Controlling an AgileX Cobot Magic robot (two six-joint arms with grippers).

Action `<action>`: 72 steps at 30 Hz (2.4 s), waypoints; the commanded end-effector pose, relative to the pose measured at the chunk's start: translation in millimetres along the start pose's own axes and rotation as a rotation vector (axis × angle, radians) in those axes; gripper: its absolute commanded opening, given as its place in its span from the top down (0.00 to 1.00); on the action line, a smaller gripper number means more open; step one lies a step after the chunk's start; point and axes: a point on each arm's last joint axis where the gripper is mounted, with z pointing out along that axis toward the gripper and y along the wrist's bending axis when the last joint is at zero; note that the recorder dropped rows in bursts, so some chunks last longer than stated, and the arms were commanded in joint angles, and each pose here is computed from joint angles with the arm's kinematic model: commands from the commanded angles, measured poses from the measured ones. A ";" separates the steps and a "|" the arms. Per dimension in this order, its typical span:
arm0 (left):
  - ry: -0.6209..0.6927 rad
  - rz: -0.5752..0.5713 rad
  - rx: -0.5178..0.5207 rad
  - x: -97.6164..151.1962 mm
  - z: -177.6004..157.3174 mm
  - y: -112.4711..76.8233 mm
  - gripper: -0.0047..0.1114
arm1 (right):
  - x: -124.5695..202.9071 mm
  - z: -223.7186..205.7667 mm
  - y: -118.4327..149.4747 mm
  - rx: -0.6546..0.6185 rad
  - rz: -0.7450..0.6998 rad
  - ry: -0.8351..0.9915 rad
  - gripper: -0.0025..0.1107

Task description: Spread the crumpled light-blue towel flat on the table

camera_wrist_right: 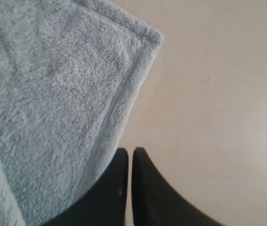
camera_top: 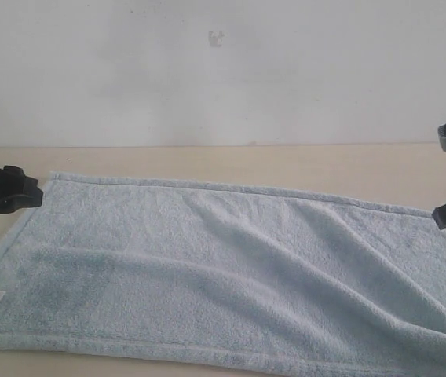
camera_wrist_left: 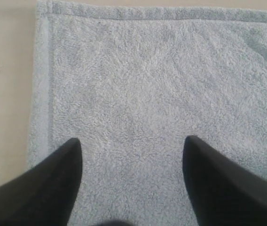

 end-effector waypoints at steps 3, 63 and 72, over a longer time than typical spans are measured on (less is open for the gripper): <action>0.009 0.080 0.042 -0.7 1.6 -12.8 0.58 | -38.2 69.6 -13.9 -0.179 0.030 0.093 0.95; 0.120 0.221 0.042 0.6 49.0 -11.6 0.92 | -173.5 83.4 -55.2 -0.271 0.115 -0.159 0.95; 0.009 0.227 -0.090 -11.0 48.8 -0.9 0.92 | -132.4 53.5 -41.8 -0.318 0.174 -0.170 0.95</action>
